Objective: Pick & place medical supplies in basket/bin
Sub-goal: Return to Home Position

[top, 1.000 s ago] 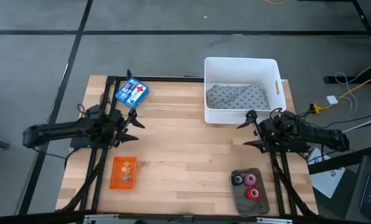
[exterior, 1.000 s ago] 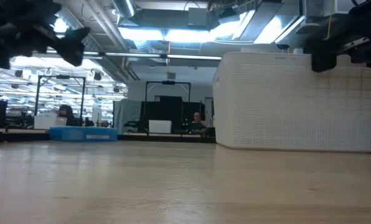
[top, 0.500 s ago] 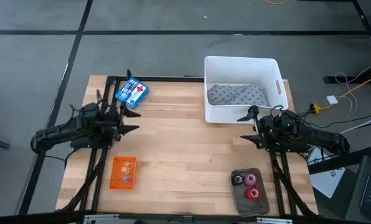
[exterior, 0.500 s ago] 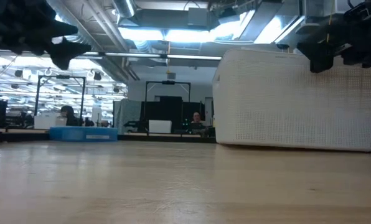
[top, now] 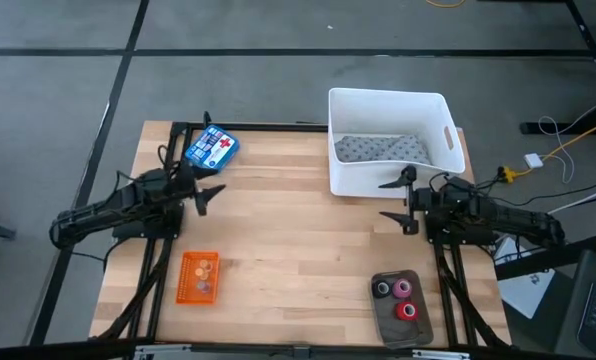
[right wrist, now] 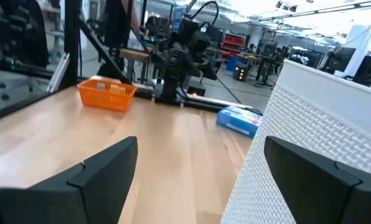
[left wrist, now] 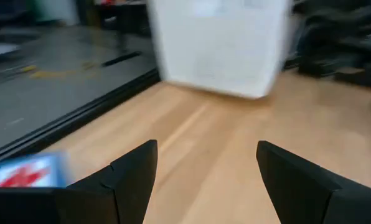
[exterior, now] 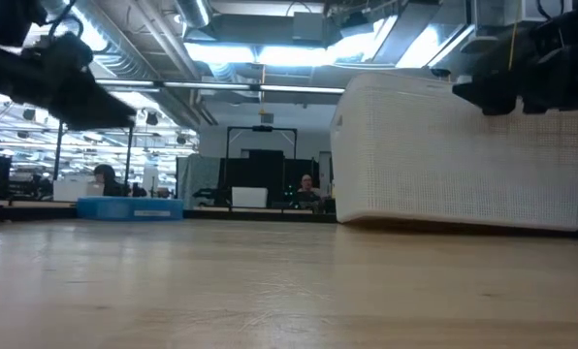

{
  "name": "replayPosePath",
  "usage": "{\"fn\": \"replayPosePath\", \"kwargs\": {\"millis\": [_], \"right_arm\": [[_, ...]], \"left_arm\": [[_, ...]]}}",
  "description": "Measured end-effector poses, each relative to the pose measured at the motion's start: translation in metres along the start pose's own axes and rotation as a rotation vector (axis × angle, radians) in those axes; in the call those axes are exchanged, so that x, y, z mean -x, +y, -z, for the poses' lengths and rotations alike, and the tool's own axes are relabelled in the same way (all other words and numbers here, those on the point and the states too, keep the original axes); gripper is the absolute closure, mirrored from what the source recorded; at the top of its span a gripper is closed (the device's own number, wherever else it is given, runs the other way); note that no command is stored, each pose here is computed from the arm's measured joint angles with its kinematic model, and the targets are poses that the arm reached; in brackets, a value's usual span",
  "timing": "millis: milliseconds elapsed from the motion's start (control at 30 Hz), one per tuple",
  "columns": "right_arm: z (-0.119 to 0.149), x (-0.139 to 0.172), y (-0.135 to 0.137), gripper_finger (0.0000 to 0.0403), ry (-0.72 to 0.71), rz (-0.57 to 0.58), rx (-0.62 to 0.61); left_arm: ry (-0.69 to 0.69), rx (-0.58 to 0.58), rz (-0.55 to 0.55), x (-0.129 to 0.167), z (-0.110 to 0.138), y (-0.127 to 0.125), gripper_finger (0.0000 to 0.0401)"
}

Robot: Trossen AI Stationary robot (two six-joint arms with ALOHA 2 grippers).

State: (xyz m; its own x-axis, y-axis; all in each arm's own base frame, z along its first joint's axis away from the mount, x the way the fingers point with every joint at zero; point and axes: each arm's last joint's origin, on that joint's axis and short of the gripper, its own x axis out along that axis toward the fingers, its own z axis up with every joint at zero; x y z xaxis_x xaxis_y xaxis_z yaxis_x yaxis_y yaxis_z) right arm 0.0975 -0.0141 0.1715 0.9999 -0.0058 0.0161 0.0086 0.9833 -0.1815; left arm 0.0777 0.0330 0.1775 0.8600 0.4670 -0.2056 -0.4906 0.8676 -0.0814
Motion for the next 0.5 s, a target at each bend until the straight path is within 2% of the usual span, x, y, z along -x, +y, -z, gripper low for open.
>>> {"fn": "replayPosePath", "kwargs": {"millis": [67,133,300,500], "right_arm": [[0.0012,-0.0009,0.0,0.005,0.015,0.0,0.023],[0.0022,-0.0017,-0.0002,0.005,0.028,0.002,0.058],[0.0039,-0.0023,-0.001,0.005,0.049,0.025,0.197],[0.004,-0.0023,-0.001,0.005,0.05,0.026,0.183]], "left_arm": [[0.033,0.002,-0.085,-0.0016,0.0066,0.0029,0.0131],[0.011,0.009,-0.131,-0.0029,0.0069,0.0041,0.0131],[0.012,0.002,-0.172,-0.003,0.0073,0.0052,0.0131],[0.02,0.045,-0.193,-0.0037,0.0087,0.0058,0.0131]]}}
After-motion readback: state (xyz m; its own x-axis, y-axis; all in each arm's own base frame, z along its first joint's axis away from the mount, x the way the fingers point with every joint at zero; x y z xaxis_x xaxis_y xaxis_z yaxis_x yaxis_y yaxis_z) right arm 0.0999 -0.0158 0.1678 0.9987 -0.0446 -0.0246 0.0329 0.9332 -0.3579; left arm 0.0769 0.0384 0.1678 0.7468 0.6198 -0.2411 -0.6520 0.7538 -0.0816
